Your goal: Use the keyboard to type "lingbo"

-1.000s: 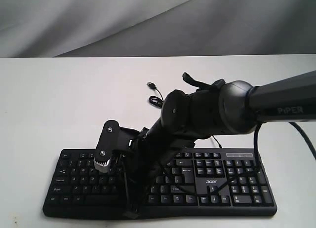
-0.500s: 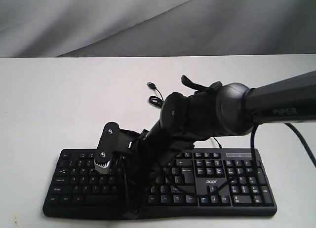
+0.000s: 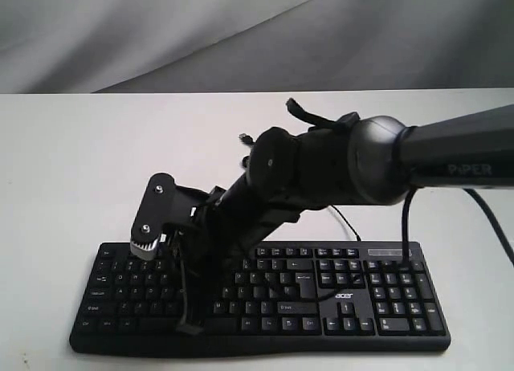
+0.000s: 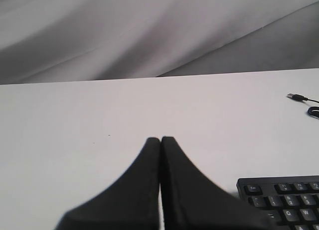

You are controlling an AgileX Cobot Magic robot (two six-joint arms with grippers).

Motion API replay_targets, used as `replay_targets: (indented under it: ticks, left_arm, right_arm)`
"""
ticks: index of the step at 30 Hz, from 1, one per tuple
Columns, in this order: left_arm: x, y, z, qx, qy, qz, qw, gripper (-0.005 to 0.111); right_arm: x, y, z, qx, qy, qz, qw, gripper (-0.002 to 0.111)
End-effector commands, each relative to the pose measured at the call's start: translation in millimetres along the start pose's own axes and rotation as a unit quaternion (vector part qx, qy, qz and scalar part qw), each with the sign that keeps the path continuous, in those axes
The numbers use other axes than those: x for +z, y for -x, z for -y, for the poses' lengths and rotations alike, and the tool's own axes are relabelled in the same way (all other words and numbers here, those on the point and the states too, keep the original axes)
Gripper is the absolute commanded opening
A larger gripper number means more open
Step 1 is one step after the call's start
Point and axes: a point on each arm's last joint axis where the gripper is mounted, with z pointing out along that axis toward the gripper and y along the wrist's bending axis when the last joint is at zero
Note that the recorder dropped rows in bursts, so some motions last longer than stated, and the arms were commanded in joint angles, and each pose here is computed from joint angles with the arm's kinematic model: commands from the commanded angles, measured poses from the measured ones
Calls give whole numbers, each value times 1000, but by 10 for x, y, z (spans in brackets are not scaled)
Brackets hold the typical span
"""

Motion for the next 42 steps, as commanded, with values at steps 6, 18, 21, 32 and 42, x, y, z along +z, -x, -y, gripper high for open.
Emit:
replay_targets:
  ticks: [6, 18, 21, 32, 42]
  left_arm:
    - [1, -6, 1, -1, 0, 4, 1000, 1]
    - [1, -6, 1, -1, 0, 4, 1000, 1]
    - [1, -6, 1, -1, 0, 4, 1000, 1]
    - [1, -6, 1, -1, 0, 4, 1000, 1]
    - [1, -6, 1, -1, 0, 4, 1000, 1]
  right_arm:
    - [156, 2, 36, 2, 17, -9, 1000, 0]
    - [185, -12, 49, 5, 13, -10, 1000, 0]
    - [185, -11, 51, 5, 12, -10, 1000, 0]
    - [256, -54, 59, 9, 12, -16, 1000, 0]
    - [232, -38, 57, 9, 12, -13, 1000, 0]
